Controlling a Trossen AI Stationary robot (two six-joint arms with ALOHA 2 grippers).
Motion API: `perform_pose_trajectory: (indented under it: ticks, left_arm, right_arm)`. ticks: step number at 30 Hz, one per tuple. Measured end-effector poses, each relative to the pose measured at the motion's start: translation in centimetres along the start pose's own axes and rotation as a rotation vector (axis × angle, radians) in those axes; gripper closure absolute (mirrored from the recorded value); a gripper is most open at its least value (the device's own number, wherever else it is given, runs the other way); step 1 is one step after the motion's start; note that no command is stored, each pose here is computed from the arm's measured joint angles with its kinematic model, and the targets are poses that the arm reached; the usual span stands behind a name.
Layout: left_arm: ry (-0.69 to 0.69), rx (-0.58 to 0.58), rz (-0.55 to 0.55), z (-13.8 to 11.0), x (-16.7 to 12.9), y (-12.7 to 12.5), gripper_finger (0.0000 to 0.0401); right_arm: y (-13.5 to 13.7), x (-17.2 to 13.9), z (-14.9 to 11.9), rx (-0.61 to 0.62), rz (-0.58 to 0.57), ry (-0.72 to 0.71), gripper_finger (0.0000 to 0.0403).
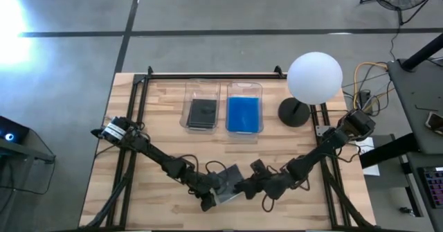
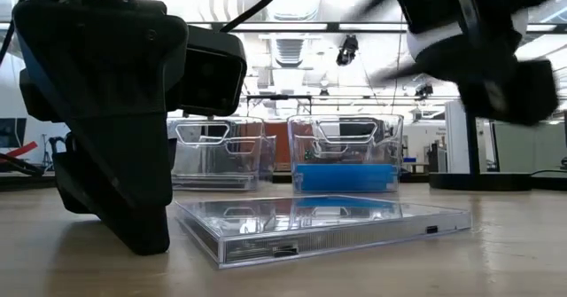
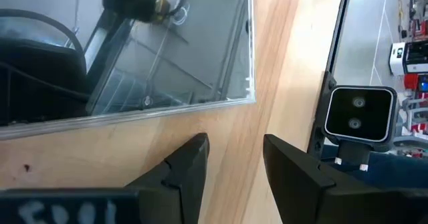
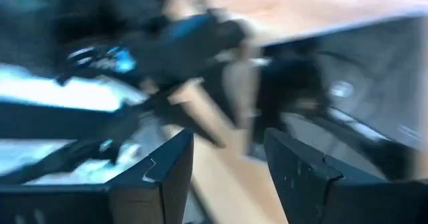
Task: Pick & place jewel cases by type
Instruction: Put the black cd case into the left transparent bin
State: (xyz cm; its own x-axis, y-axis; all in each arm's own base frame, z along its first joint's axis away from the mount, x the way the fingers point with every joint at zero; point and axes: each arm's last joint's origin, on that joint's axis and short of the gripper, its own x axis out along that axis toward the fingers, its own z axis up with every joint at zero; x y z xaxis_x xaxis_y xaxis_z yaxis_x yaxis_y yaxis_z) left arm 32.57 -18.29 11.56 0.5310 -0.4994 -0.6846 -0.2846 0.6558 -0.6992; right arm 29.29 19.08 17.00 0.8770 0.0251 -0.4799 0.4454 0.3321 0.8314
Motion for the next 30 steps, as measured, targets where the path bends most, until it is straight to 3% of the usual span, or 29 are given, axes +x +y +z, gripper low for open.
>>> perform_pose_trajectory:
  ticks: [4, 6, 9, 14, 22, 30]
  left_arm:
    - [0.001, 0.000, 0.002, 0.0, 0.0, 0.0, 0.0266]
    - [0.001, 0.001, 0.003, -0.1, 0.0, 0.0, 0.0266]
    - [0.000, 0.002, 0.003, -0.1, 0.0, 0.0, 0.0266]
    - [-0.002, 0.008, 0.000, -0.1, 0.0, -0.1, 0.0266]
    - [-0.006, 0.010, -0.008, 0.2, 0.0, 0.1, 0.0266]
    - [0.015, 0.019, -0.009, 0.0, 0.0, 0.4, 0.0266]
  right_arm:
    - [-2.4, -0.4, 0.0, 0.124, -0.218, -0.049, 0.0225]
    - [-3.4, -0.6, -0.1, 0.114, -0.315, -0.039, 0.0224]
    - [-4.1, -0.1, -0.1, 0.078, -0.368, 0.038, 0.0219]
    - [-5.2, 1.8, -0.1, 0.068, -0.374, 0.072, 0.0212]
    - [-5.1, 3.5, -0.9, 0.016, -0.242, 0.153, 0.0207]
    - [-2.6, 2.2, -0.1, -0.043, -0.117, 0.170, 0.0206]
